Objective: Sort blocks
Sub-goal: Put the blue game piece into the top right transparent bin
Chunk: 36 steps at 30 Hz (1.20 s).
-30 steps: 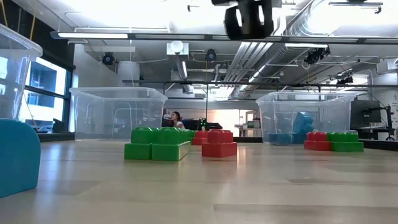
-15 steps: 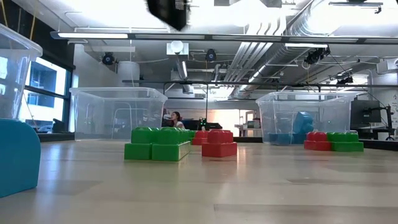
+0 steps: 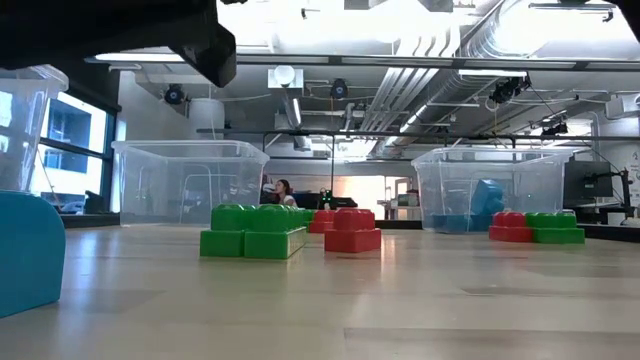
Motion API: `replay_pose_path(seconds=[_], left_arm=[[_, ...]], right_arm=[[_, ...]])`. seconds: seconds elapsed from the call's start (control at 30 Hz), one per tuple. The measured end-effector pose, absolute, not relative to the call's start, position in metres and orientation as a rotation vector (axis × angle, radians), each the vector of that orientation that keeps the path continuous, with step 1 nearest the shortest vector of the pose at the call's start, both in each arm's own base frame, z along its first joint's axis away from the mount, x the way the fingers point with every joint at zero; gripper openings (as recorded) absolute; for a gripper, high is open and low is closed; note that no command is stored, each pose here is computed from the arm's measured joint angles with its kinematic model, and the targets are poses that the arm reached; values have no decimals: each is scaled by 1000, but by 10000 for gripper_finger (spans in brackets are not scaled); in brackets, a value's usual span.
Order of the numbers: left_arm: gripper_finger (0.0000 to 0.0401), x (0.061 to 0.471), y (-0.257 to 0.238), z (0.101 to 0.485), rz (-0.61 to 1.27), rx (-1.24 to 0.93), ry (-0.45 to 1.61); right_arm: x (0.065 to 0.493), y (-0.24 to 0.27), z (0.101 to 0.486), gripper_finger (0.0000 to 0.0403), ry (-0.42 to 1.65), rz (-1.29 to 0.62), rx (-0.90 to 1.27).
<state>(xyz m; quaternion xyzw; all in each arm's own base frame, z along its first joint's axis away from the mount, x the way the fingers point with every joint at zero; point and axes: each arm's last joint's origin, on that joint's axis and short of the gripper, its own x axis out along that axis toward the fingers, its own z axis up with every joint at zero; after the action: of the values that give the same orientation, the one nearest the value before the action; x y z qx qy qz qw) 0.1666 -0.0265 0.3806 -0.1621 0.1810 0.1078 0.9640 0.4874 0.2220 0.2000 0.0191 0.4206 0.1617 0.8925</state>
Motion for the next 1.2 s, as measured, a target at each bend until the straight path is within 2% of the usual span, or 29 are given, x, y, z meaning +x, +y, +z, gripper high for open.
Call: replay_pose_path(seconds=[0.2, 0.3, 0.47, 0.73, 0.9, 1.2], left_arm=[[300, 167, -27, 381, 218, -327, 366], [300, 167, -26, 380, 219, -327, 367], [300, 167, -26, 380, 218, -320, 368], [300, 166, -26, 381, 238, -305, 362], [300, 166, -26, 381, 239, -291, 363], [300, 166, -25, 381, 246, -276, 361]], right_arm=[[492, 225, 192, 0, 829, 408, -36], [494, 226, 179, 0, 852, 411, -44], [495, 226, 181, 0, 833, 398, -33], [486, 217, 166, 0, 1006, 351, -72], [471, 211, 166, 0, 1196, 318, -127], [451, 204, 197, 0, 1398, 323, -219]])
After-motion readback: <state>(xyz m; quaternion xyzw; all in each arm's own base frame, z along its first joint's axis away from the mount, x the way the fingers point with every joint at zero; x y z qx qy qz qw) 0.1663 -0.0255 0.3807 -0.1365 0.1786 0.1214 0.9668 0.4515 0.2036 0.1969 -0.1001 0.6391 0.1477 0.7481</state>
